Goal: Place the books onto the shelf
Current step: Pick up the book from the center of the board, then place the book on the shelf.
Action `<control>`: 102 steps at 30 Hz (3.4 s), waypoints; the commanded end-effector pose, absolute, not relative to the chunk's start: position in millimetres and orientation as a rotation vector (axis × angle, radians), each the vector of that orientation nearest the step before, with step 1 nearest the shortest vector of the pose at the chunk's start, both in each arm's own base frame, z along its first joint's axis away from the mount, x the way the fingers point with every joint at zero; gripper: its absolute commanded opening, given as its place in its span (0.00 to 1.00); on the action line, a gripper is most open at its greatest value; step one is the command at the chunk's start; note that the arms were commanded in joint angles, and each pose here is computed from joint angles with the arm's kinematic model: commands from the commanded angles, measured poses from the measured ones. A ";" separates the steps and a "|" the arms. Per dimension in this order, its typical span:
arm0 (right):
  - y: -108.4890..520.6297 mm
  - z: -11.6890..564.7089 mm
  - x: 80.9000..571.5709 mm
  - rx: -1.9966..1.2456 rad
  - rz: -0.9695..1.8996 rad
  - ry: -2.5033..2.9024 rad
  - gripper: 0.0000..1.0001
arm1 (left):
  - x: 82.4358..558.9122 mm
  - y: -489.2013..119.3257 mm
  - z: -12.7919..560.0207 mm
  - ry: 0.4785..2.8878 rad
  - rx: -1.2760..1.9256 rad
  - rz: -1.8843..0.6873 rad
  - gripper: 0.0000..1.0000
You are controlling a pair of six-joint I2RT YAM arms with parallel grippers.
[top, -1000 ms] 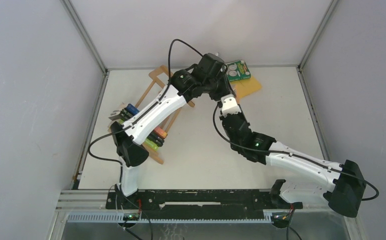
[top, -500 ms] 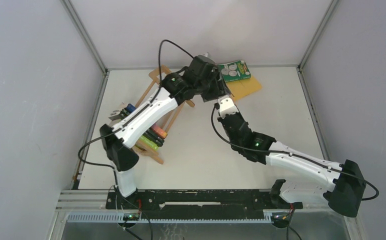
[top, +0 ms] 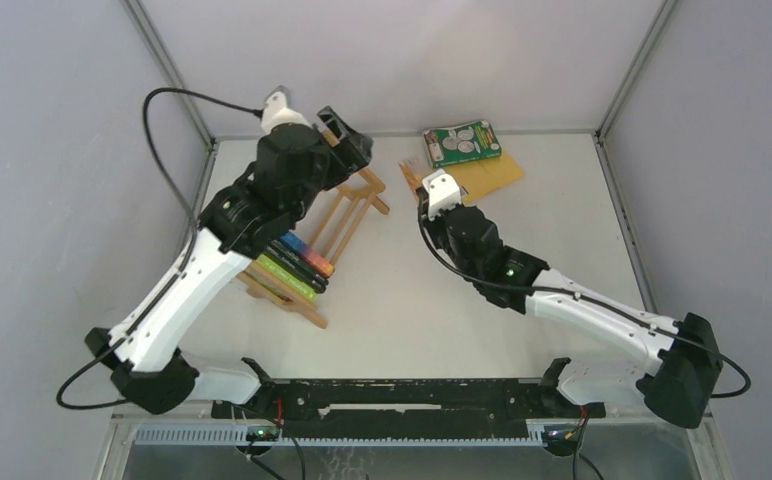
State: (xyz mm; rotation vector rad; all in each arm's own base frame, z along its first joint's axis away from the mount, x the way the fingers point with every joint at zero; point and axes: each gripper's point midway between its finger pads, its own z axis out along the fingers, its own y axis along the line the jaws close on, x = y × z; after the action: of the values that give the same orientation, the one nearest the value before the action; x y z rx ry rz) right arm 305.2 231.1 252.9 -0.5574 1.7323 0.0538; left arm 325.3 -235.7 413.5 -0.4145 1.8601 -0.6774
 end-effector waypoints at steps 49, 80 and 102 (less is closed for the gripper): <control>542.5 201.4 337.6 -0.995 0.753 1.668 0.00 | 266.3 -85.9 415.2 1.429 -0.658 -0.445 0.83; 539.0 188.2 295.4 -1.081 0.776 1.727 0.48 | 262.2 -80.9 414.4 1.410 -0.678 -0.459 0.84; 516.9 228.6 278.6 -1.035 0.750 1.678 0.49 | 255.7 -71.5 429.8 1.380 -0.682 -0.456 0.84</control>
State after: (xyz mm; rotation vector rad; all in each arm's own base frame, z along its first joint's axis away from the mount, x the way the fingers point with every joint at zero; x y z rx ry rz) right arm 301.8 512.7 181.8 -1.0576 1.7697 0.6696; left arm 260.2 -79.5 408.8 -0.6670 1.4328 -0.4472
